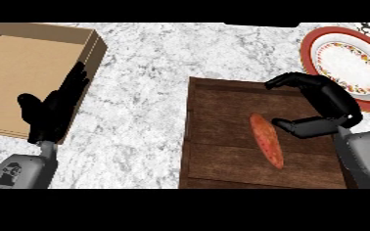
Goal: Pick the sweet potato from the tray and place it in the plate
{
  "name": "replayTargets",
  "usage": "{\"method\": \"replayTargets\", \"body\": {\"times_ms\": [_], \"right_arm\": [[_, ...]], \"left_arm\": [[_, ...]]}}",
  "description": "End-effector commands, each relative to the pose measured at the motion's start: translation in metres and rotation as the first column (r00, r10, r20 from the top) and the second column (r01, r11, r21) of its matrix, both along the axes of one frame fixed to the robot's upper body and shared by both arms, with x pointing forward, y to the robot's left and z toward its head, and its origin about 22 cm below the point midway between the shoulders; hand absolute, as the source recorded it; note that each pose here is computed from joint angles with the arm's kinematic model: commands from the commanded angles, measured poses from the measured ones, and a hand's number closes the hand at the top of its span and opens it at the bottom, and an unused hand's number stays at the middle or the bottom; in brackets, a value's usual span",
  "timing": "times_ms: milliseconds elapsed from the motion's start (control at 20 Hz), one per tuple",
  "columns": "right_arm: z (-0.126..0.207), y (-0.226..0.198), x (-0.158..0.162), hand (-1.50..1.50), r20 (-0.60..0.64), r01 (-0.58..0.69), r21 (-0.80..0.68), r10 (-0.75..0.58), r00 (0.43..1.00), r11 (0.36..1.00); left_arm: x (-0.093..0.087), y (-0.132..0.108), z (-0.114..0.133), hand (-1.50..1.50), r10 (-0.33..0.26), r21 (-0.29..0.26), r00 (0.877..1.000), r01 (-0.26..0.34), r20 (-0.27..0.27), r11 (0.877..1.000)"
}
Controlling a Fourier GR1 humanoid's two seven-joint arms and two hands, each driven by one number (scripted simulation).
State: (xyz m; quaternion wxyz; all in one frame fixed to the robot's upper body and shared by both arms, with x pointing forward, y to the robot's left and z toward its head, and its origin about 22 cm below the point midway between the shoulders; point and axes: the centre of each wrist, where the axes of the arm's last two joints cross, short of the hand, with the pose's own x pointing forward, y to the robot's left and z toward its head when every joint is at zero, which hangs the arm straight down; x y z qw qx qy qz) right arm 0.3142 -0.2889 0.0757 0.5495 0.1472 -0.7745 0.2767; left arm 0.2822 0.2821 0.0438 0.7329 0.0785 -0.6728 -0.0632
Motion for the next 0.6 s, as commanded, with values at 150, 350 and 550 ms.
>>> {"method": "replayTargets", "body": {"times_ms": [150,350,550], "right_arm": [[-0.029,-0.03,0.023,-1.5,-0.037,-0.318,0.042,0.319,0.947,0.947],[-0.027,-0.051,0.025,-1.5,-0.008,-0.361,-0.117,0.363,0.932,0.925],[-0.006,-0.048,0.043,-1.5,0.017,-0.377,-0.233,0.392,0.92,0.896]], "left_arm": [[0.005,-0.001,-0.019,0.0,0.003,-0.028,0.998,-0.005,-0.063,1.0],[0.008,-0.014,-0.016,0.0,0.003,-0.04,0.999,-0.005,-0.052,0.999],[0.012,0.001,-0.02,0.0,0.028,-0.028,0.998,-0.03,-0.057,0.999]]}}
